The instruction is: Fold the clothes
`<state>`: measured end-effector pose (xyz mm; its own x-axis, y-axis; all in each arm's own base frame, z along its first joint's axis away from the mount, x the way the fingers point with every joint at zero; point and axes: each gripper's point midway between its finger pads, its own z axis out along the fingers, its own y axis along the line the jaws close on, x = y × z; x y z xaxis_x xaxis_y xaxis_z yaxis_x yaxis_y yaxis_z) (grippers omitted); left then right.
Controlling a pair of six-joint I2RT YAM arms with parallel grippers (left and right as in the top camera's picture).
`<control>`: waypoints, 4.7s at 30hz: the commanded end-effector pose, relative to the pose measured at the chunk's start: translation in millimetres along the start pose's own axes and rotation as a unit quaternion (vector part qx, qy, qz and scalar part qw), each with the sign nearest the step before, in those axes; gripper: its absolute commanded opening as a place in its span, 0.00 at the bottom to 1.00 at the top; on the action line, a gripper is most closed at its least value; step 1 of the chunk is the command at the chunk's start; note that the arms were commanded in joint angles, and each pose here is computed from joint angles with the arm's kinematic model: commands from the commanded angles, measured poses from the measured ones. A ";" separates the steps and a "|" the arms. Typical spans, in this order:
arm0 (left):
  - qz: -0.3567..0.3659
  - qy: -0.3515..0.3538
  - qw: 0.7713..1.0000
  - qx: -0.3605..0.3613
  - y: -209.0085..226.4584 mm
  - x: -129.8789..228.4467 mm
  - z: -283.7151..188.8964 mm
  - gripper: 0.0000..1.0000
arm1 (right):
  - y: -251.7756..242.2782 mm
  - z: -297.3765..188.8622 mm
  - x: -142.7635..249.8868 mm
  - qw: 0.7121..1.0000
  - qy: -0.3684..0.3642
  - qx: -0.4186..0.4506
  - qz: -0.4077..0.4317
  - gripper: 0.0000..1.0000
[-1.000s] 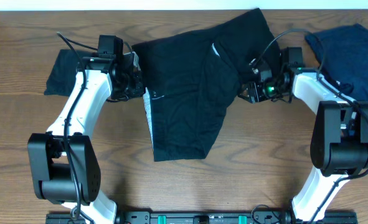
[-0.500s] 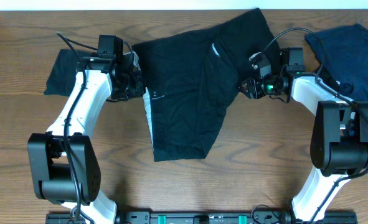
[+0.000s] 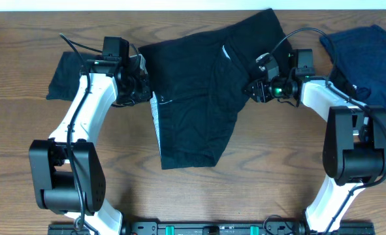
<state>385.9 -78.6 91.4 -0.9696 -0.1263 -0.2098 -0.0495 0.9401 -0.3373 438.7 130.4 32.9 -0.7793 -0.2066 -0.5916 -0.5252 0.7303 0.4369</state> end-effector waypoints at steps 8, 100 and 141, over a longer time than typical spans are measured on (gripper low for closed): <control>0.003 -0.006 1.000 -0.006 1.7 0.0 -4.6 0.16 | -2.9 -7.9 -5.1 1.000 -0.012 -0.003 0.013 0.01; -0.004 0.042 0.998 -0.049 -12.8 14.4 102.6 0.06 | -111.5 -77.6 54.3 0.923 0.126 0.316 0.181 0.01; -0.023 -0.069 0.996 -0.045 -14.3 -21.0 -33.2 0.06 | -129.9 -29.9 -11.9 0.959 -0.004 0.271 0.083 0.01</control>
<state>406.6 -79.3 141.0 -0.9083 -0.1930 -0.3711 -0.0928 0.9581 -0.2711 505.6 17.2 24.7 -0.8161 -0.0330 -0.5770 -0.1327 0.9824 0.1315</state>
